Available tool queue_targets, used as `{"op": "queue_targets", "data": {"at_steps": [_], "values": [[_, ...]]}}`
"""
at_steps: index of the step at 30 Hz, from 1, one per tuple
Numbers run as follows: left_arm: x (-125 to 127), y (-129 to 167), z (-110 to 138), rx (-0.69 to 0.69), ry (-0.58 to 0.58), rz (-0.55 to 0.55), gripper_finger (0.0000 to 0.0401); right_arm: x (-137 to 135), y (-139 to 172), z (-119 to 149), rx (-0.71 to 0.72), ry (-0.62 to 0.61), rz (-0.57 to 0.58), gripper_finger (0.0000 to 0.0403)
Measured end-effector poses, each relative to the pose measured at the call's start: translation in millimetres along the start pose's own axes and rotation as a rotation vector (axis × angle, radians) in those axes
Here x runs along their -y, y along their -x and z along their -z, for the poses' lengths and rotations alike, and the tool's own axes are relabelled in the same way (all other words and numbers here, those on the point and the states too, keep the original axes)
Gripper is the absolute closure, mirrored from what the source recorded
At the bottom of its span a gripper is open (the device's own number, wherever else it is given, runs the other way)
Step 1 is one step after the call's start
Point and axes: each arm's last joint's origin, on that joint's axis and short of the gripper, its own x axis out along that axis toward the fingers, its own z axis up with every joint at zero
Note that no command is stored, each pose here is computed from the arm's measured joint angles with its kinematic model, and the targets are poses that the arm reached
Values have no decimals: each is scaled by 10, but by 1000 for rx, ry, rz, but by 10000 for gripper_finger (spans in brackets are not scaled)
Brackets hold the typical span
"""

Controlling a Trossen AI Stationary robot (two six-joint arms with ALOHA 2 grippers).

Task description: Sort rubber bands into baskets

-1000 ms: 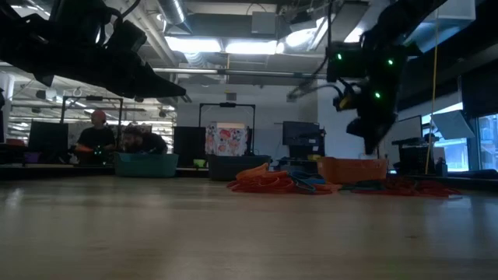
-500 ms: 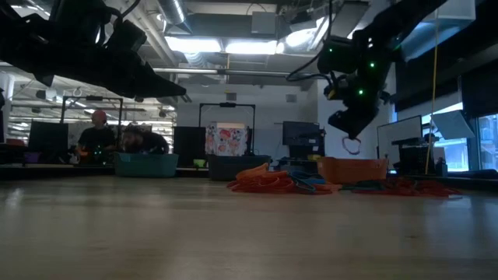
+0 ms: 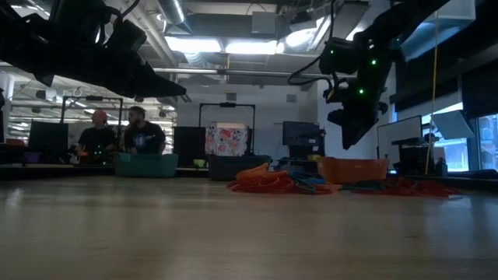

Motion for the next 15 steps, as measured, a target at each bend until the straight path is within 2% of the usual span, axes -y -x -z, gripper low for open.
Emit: {"op": "queue_targets", "data": {"at_steps": [9, 15], "values": [[1, 0, 0, 0, 3, 1, 396, -521, 293, 59, 143, 192, -174, 230], [3, 1, -1, 0, -1, 2, 396, -791, 459, 140, 194, 266, -317, 230]]}}
